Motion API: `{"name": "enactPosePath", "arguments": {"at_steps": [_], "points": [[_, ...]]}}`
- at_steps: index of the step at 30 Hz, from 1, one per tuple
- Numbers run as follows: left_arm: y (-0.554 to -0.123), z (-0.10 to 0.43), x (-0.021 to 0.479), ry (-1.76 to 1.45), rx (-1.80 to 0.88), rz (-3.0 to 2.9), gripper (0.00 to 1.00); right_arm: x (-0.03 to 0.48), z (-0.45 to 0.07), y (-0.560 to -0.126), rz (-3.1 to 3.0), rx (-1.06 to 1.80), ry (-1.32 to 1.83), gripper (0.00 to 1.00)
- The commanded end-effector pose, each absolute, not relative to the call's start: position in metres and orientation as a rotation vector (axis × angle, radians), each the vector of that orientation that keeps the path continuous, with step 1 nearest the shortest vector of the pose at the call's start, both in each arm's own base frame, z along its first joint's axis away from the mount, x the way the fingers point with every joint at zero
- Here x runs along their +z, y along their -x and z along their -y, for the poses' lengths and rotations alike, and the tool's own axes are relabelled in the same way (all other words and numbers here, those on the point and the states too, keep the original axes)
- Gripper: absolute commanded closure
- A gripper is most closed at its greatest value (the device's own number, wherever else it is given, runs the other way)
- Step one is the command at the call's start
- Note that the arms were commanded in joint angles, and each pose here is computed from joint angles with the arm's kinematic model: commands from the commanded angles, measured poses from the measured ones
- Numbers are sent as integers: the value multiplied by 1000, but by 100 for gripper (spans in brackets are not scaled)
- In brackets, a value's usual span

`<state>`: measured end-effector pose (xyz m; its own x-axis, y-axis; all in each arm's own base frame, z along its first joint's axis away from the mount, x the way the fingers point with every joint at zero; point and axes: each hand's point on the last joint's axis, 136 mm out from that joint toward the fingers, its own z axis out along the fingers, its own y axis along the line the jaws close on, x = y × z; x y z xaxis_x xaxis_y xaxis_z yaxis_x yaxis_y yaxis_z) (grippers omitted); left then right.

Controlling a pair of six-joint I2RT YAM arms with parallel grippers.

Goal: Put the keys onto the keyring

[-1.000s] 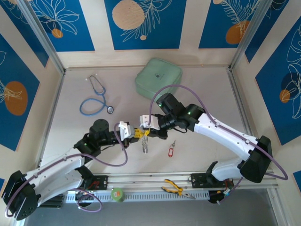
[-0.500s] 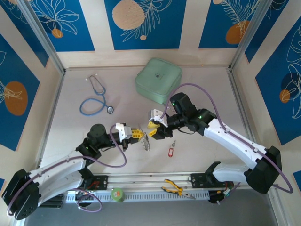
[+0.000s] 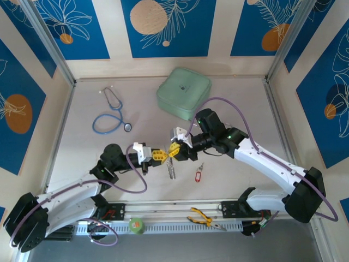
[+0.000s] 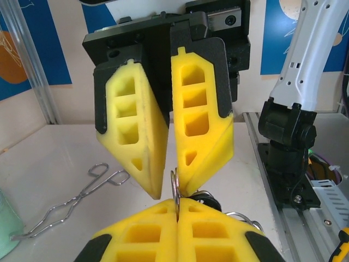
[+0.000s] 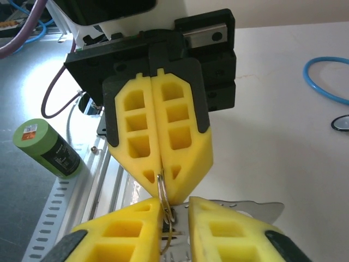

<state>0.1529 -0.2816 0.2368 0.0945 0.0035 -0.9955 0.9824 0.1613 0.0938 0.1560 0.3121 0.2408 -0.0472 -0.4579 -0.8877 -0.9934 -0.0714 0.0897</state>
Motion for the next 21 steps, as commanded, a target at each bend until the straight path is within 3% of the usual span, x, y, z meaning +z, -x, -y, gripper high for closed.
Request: {"name": "enactPosePath", "arguments": {"at_steps": [1,3,5,7,9,16,21], "points": [[-144,282,252,-1139,-1056,-1119,100,241,-317,-149,-1543,1131,1603,85],[-145,282,252,-1138,-1055,-1120,100,241,-319,-148,-1536,1143,1609,97],[-147,282,252,-1130,-1045,-1128,100,241,-319,-148,-1533,1146,1615,100],[-153,279,250,-1105,-1015,-1165,80,239,-318,-149,-1540,1115,1629,100],[-157,277,244,-1108,-971,-1212,71,233,-314,-152,-1572,1036,1662,100],[-165,273,225,-1220,-843,-1354,76,211,-302,-158,-1649,720,1865,100],[-165,279,224,-1260,-860,-1353,81,225,-312,-156,-1617,743,1867,100]]}}
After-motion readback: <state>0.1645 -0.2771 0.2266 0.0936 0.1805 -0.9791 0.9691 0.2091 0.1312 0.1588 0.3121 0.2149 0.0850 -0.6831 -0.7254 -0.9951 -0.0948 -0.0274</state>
